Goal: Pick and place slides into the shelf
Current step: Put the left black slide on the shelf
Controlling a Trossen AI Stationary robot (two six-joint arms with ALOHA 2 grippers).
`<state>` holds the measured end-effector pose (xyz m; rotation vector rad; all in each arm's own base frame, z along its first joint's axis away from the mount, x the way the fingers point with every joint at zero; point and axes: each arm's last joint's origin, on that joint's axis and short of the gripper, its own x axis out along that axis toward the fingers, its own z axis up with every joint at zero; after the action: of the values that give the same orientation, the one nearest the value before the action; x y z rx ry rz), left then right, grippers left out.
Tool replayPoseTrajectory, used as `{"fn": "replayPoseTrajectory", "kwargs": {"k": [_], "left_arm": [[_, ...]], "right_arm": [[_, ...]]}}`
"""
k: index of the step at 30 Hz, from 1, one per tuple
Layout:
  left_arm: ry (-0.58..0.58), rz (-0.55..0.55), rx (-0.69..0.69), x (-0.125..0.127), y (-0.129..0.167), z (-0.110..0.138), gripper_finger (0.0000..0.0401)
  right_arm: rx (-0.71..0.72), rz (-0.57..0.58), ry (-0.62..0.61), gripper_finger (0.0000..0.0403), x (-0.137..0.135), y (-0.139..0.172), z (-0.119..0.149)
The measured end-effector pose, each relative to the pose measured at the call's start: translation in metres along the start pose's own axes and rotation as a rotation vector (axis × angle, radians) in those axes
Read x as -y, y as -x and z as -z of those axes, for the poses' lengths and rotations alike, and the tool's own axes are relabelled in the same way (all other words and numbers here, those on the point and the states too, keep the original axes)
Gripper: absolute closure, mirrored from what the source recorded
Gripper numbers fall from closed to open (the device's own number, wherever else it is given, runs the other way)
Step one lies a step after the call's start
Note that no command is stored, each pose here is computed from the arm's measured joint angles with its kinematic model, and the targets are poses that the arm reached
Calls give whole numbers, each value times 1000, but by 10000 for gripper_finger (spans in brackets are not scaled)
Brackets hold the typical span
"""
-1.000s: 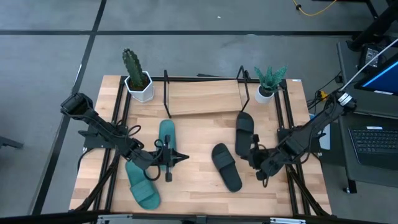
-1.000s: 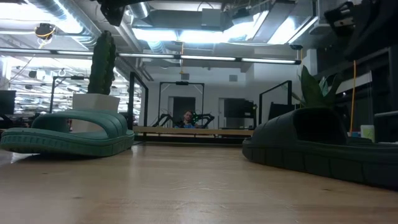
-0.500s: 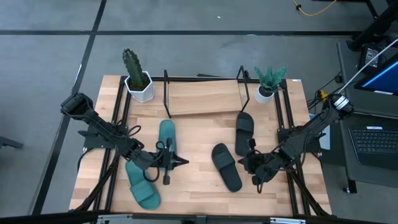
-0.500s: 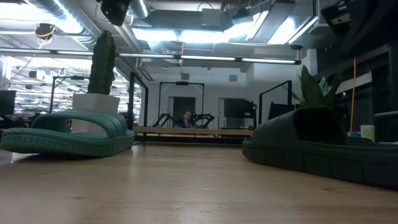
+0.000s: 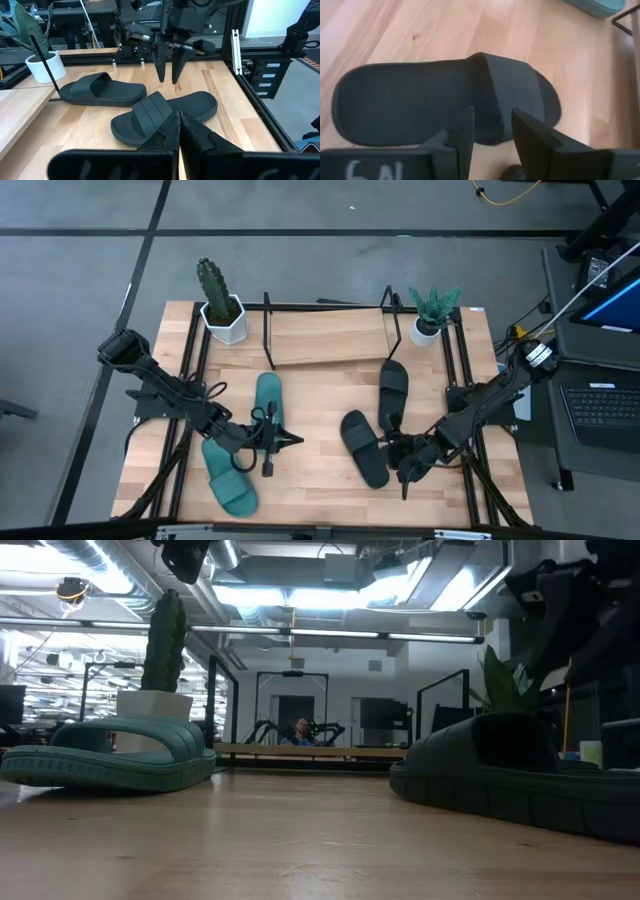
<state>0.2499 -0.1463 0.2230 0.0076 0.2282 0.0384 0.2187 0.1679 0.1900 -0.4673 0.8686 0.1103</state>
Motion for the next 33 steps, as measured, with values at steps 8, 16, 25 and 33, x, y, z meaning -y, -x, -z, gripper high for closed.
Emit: {"fn": "replayPoseTrajectory", "kwargs": {"k": [8,16,25,33], "left_arm": [[-2,0,-3,0,0,0,401],[-4,-1,-6,0,0,1,401],[-24,-5,-35,-1,0,4,401],[-27,-6,-40,-1,0,4,401]], "right_arm": [[-34,69,74,267,-8,-19,3],[-64,106,72,267,-8,-32,6],[-45,119,34,268,-3,-39,2],[-43,148,33,300,-2,-40,2]]}}
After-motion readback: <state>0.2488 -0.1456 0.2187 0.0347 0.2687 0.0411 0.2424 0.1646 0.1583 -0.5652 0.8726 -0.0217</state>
